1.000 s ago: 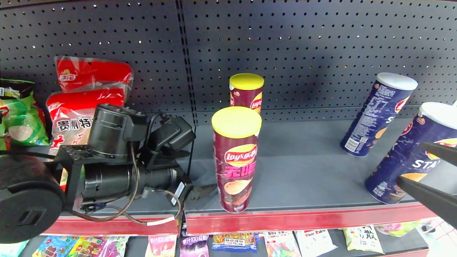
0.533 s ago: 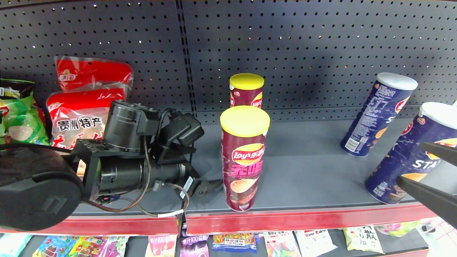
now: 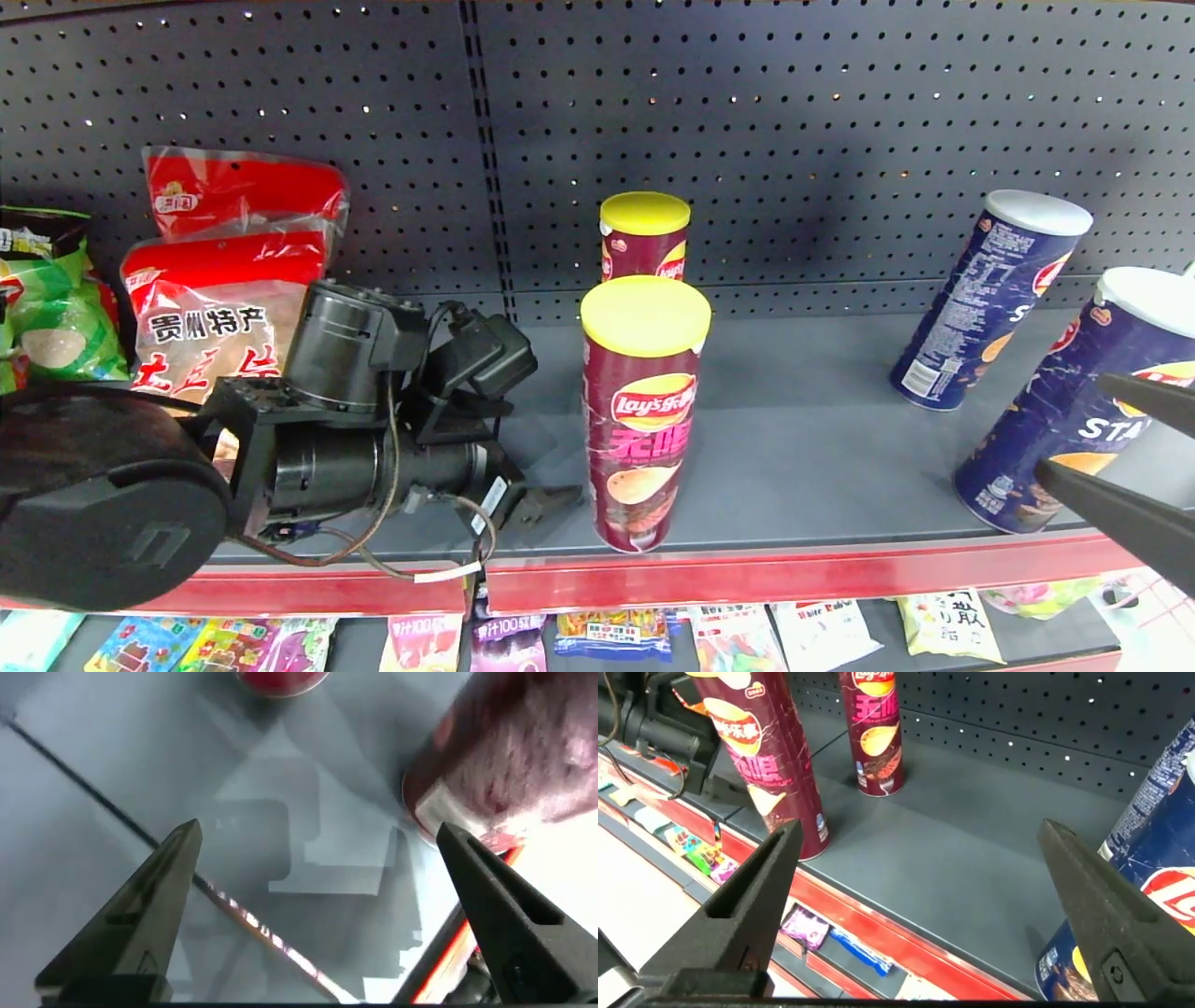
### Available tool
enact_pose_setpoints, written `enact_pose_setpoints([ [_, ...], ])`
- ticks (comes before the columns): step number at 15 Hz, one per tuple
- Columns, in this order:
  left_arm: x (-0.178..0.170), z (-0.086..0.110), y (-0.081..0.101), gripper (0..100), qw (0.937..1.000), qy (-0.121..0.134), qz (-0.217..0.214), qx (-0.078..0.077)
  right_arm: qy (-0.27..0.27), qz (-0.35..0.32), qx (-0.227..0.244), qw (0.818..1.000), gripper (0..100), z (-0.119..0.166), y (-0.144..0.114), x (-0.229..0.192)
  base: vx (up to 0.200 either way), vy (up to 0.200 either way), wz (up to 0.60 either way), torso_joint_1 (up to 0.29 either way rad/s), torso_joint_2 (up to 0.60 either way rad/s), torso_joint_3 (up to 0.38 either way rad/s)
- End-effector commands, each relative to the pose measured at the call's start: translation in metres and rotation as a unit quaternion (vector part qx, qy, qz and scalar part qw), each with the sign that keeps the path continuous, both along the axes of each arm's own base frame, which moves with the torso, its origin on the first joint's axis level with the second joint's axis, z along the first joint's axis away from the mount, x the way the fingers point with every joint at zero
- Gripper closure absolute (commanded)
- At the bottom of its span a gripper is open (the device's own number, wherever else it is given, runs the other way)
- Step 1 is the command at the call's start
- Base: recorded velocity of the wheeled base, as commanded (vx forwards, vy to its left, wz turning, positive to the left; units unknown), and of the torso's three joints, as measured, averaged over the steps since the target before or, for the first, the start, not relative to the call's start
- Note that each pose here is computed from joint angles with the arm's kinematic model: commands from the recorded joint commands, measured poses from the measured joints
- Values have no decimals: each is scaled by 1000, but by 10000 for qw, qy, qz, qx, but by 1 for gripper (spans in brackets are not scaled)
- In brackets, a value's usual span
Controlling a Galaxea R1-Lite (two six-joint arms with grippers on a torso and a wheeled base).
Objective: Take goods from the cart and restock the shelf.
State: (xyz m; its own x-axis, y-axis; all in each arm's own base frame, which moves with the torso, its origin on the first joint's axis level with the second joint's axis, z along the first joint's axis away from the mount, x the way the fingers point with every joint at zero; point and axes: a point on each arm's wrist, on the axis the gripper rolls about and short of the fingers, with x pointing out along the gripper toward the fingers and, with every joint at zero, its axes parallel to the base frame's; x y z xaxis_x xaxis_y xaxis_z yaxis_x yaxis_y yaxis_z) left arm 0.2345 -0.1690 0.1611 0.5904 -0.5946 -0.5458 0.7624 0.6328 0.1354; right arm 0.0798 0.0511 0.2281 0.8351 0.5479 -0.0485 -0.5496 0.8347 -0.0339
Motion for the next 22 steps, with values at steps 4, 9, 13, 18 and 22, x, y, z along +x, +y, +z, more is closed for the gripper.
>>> enact_pose_setpoints([
  [4,-25,2,17,0,10000,24,-85,-37,39,3,-1,10000,0,0,1,2,0,0,0,0,0,0],
  [9,-18,-1,11,0,9998,-5,-148,-90,72,10,-21,10000,0,-2,2,3,0,0,0,0,0,0],
  [13,-6,-4,3,0,9993,-256,-115,-263,78,10,-26,10000,0,-2,2,3,0,0,0,0,0,0],
  [18,-4,-5,3,0,9993,-244,-92,-253,72,10,-21,10000,0,-1,2,3,0,0,0,0,0,0],
  [22,1,-4,0,0,9992,-269,-92,-271,91,10,-34,10000,0,-2,2,4,0,0,0,0,0,0],
])
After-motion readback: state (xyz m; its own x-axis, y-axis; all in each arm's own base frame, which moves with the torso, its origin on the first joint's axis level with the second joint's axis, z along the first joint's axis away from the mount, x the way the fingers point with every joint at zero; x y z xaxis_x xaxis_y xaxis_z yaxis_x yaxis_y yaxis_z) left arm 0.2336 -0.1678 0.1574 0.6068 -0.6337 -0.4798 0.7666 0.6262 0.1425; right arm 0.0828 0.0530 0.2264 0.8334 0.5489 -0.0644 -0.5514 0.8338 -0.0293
